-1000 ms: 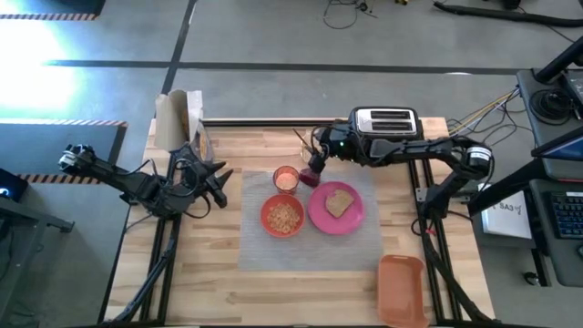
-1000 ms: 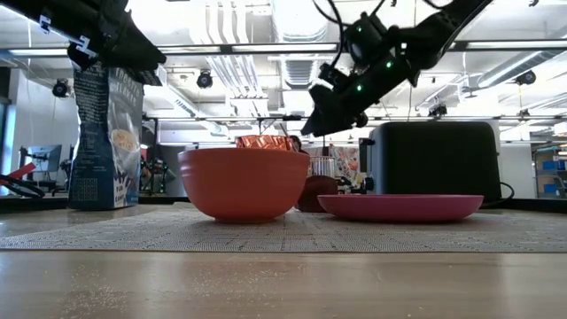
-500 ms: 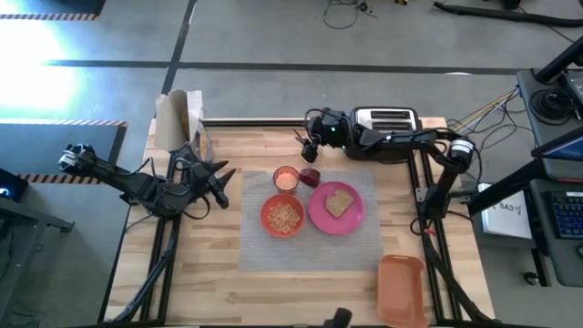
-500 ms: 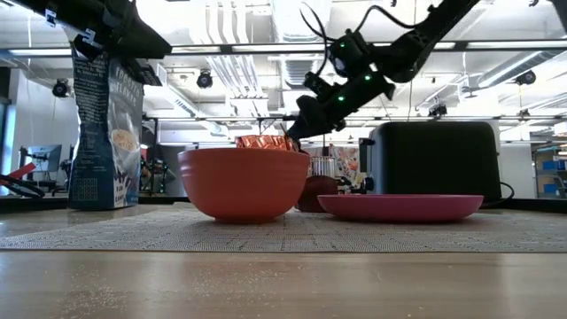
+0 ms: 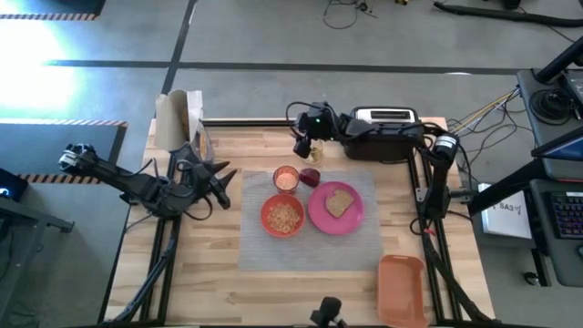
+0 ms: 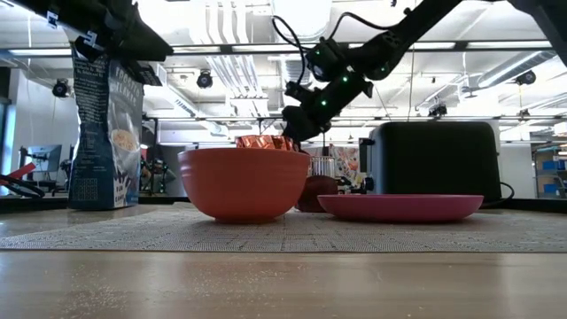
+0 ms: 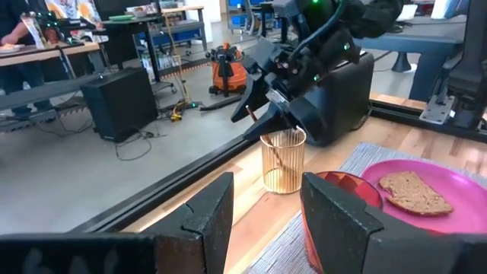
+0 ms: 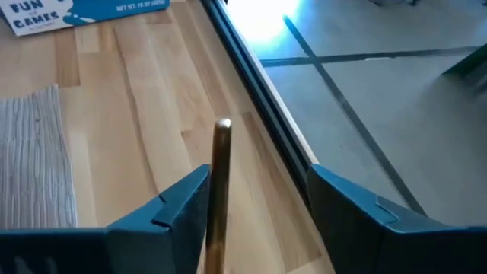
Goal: Arrange a breakfast setting
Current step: Put the gold spoon on the gray tablemat to the left of the orange bowl
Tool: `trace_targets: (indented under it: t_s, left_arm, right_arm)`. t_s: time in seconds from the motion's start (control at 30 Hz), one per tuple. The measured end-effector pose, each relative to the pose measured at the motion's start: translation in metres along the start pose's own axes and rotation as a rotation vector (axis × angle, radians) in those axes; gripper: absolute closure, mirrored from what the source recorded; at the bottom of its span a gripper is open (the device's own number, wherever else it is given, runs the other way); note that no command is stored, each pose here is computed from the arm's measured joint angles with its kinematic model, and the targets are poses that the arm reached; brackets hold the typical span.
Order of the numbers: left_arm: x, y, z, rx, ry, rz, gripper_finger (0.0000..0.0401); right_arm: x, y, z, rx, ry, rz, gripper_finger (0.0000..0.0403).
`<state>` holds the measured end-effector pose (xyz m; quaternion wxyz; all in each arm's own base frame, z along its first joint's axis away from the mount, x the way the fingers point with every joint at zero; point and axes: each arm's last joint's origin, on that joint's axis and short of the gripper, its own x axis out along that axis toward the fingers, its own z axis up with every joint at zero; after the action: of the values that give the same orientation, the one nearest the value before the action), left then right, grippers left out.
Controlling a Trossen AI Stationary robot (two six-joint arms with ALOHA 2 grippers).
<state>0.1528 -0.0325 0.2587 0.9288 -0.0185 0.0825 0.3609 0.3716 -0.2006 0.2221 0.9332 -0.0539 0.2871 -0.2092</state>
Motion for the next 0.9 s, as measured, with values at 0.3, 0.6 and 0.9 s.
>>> trace_targets:
  t_s: [0.3,0.6,0.9]
  left_arm:
    - [0.003,-0.005,-0.004,0.033,0.016,0.007,0.0262]
    - [0.006,-0.009,-0.006,0.038,0.018,0.008,0.0262]
    - [0.009,-0.016,-0.008,0.110,0.017,0.005,0.0262]
  right_arm:
    - [-0.003,-0.003,0.006,0.003,0.046,0.010,0.0250]
    - [-0.004,-0.004,0.007,0.005,0.043,0.009,0.0312]
    - [-0.010,-0.004,0.009,0.007,0.053,0.012,0.0390]
